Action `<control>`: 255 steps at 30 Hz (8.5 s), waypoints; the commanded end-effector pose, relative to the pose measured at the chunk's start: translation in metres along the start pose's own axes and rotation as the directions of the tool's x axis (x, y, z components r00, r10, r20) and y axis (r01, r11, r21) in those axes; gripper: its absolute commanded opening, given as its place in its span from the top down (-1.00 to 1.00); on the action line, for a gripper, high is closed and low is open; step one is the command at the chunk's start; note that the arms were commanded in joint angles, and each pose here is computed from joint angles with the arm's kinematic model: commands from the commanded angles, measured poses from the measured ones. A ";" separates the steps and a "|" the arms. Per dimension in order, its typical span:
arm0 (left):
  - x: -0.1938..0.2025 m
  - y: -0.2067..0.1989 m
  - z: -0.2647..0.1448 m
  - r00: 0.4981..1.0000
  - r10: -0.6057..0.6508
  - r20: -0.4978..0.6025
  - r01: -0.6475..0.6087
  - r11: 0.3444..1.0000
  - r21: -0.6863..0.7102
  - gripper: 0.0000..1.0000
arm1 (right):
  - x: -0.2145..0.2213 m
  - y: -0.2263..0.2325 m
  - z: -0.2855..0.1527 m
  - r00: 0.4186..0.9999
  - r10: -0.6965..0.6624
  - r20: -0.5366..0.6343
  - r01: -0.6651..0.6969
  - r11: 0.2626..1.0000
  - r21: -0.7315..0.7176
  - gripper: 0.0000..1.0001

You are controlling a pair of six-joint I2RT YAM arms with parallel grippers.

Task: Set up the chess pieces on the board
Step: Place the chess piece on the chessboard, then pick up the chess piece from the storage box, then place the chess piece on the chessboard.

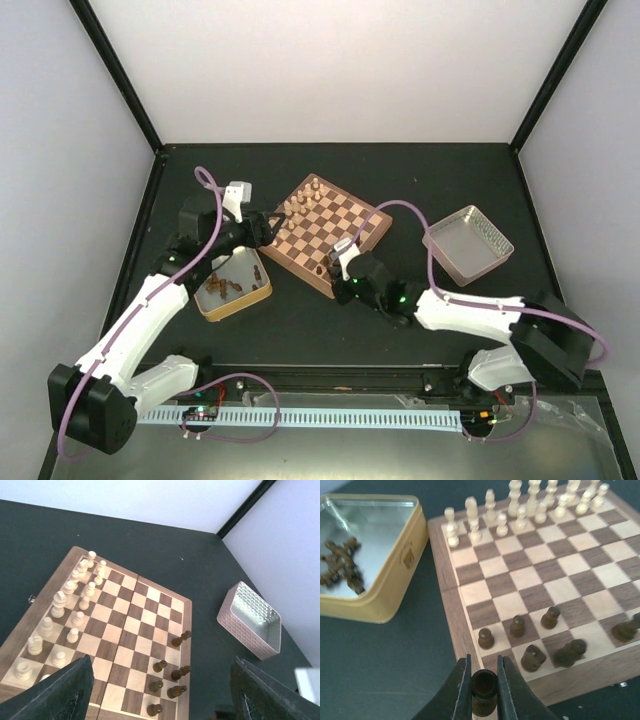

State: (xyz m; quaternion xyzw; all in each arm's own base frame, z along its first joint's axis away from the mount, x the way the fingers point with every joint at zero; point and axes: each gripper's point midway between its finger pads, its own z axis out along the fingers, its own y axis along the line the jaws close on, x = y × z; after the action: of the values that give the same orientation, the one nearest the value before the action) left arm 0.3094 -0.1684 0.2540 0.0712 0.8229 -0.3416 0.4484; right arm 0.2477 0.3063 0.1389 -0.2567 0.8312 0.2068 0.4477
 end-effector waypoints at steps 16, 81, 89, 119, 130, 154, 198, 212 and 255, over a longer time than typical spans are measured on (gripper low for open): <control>-0.005 0.016 0.001 0.998 -0.051 0.039 0.053 0.997 -0.058 -0.52 | 0.023 0.003 0.048 0.996 -0.049 0.079 0.043 0.996 0.077 0.92; 0.178 0.198 -0.077 0.751 -0.645 -0.144 0.227 0.456 -0.860 -0.28 | -0.023 -0.045 0.009 0.946 0.322 -0.046 -0.311 0.936 0.166 0.31; 0.191 0.213 -0.065 0.708 -0.688 -0.163 0.220 0.433 -0.874 -0.22 | -0.024 -0.047 0.021 0.941 0.326 -0.086 -0.308 0.936 0.173 0.32; 0.175 0.231 -0.033 0.741 -0.629 -0.236 0.162 0.509 -0.845 0.45 | -0.050 -0.040 0.026 0.954 0.290 -0.081 -0.280 0.953 0.120 0.40; 0.137 0.204 -0.029 0.827 -0.520 -0.214 0.181 0.606 -0.775 0.90 | -0.054 -0.026 0.013 0.958 0.280 -0.055 -0.280 0.960 0.012 0.40; 0.020 -0.035 -0.027 0.995 -0.094 -0.037 0.101 0.922 0.375 0.88 | -0.150 0.070 -0.003 0.867 0.451 -0.209 -0.493 0.724 -0.482 -0.27; 0.011 -0.064 -0.001 0.989 -0.123 0.085 0.077 0.904 0.420 -0.49 | -0.159 0.027 0.005 0.253 0.836 -0.487 -0.915 0.043 -0.401 0.87; 0.012 -0.061 0.017 0.980 -0.122 0.159 0.059 0.934 0.353 0.11 | -0.130 0.028 0.006 -0.025 0.797 -0.604 -0.949 -0.208 -0.235 0.95; 0.092 -0.044 0.121 0.732 0.005 -0.681 -0.160 0.973 -0.165 0.96 | -0.004 -0.180 -0.074 0.623 0.764 0.169 -0.767 0.554 0.325 -0.36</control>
State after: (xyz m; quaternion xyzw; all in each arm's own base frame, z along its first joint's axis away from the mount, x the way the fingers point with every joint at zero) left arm 0.3310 -0.2882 0.1767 0.1505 0.9429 -0.2306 0.1875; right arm 0.3203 0.1729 0.1760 0.1947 0.8654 0.3390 0.3135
